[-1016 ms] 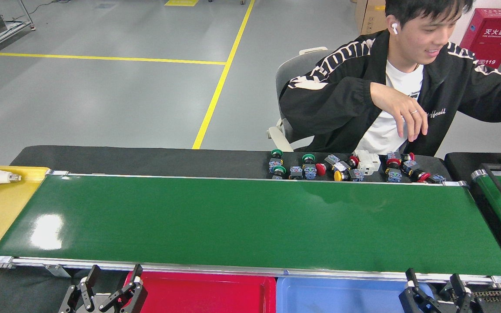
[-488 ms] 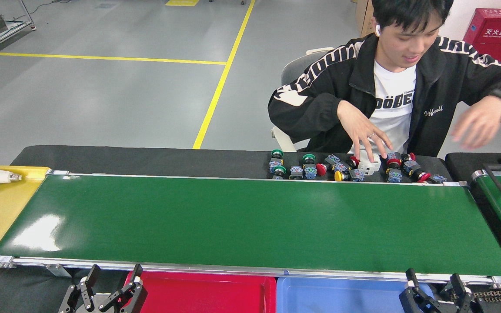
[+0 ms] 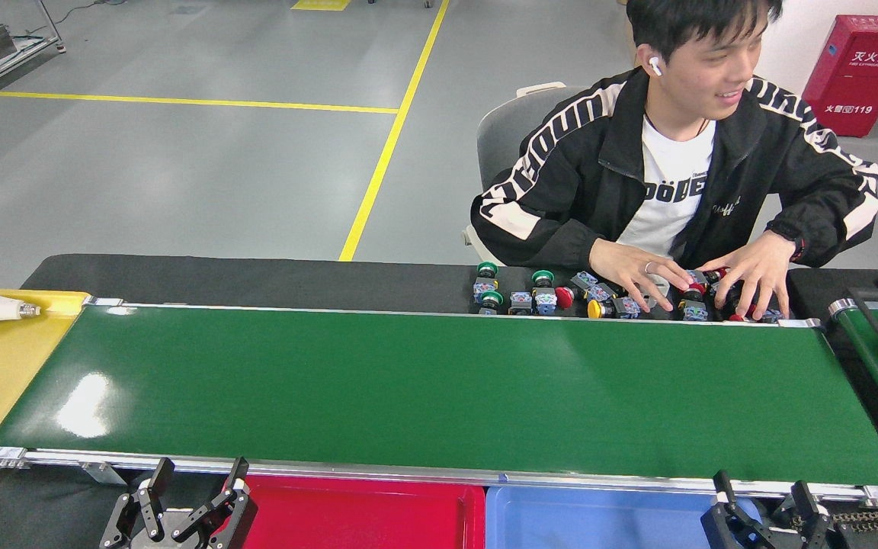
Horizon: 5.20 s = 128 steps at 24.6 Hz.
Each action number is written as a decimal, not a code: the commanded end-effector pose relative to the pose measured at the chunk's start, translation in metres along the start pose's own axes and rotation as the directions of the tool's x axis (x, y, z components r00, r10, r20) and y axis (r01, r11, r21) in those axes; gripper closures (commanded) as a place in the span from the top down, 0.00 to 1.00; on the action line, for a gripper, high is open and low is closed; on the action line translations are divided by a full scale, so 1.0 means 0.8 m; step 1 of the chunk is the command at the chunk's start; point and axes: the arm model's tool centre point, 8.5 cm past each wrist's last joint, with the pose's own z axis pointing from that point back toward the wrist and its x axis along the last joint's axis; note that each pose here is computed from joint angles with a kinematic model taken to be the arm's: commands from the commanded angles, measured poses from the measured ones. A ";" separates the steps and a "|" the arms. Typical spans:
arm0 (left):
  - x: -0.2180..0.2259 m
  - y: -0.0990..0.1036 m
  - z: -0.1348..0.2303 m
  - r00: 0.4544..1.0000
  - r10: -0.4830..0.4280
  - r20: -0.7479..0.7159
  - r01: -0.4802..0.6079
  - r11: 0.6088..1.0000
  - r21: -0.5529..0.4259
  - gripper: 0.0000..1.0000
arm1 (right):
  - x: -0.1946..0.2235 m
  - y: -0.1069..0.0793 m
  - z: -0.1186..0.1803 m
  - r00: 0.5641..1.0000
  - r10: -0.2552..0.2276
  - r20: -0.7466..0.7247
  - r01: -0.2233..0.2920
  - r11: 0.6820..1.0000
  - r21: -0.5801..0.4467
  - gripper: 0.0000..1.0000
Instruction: Pick switch part from conveyor to tray
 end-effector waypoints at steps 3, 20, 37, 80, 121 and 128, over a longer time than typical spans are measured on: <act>-0.001 0.010 -0.003 1.000 0.001 0.002 -0.001 1.000 0.032 1.00 | 0.003 -0.009 -0.005 1.000 -0.001 0.004 0.001 1.000 -0.023 0.99; -0.009 0.009 0.001 1.000 -0.003 -0.018 0.003 1.000 0.028 1.00 | 0.005 -0.016 -0.014 1.000 -0.004 0.007 0.005 0.999 -0.041 0.99; -0.018 0.006 0.008 0.999 -0.006 -0.039 0.006 1.000 0.018 1.00 | -0.011 -0.043 -0.079 0.993 0.003 -0.114 0.002 0.999 0.037 0.98; -0.005 0.001 0.007 0.999 0.017 -0.028 -0.017 1.000 0.009 1.00 | 0.365 0.035 0.013 0.711 -0.113 0.694 -0.068 0.971 0.227 0.94; -0.011 -0.002 0.013 1.000 -0.025 0.008 0.025 1.000 -0.014 1.00 | 0.225 0.021 -0.130 0.991 0.106 0.081 -0.115 0.987 0.114 0.95; -0.013 -0.002 0.013 0.999 -0.035 0.008 0.035 0.999 -0.019 1.00 | 0.281 0.050 -0.173 0.982 0.164 0.096 -0.179 0.967 0.181 0.96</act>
